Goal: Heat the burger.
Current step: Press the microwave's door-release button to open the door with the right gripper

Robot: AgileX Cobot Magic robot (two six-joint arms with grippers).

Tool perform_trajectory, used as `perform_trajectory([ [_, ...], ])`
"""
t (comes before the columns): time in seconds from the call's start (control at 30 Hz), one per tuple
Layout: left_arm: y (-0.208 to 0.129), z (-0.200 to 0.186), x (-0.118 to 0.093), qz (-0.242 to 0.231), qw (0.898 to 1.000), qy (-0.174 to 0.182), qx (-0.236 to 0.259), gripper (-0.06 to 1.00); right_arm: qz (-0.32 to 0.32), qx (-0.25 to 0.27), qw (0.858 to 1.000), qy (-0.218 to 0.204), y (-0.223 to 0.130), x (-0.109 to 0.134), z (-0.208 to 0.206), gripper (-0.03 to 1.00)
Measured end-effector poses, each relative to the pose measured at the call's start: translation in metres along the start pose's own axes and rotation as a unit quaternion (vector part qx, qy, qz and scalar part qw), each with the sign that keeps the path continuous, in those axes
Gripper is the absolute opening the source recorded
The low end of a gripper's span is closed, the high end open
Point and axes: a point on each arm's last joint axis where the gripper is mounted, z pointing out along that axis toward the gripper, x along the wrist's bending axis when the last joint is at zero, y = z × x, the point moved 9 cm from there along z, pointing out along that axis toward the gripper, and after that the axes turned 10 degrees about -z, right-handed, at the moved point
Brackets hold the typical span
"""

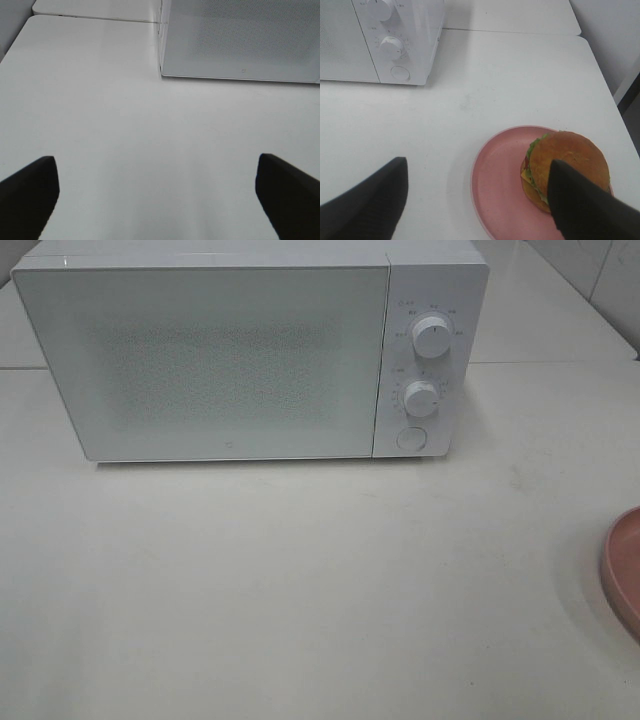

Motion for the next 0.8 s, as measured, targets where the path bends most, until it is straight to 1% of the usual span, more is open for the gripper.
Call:
perform_trajectory([
  [0.23, 0.000, 0.000, 0.000, 0.000, 1.000, 0.000, 0.000, 0.99, -0.003, -0.013, 1.000, 0.001, 0.020, 0.000, 0.019, 0.75],
  [0.8, 0.000, 0.000, 0.000, 0.000, 1.000, 0.000, 0.000, 0.99, -0.007, -0.022, 1.000, 0.007, 0.046, 0.003, 0.069, 0.75],
])
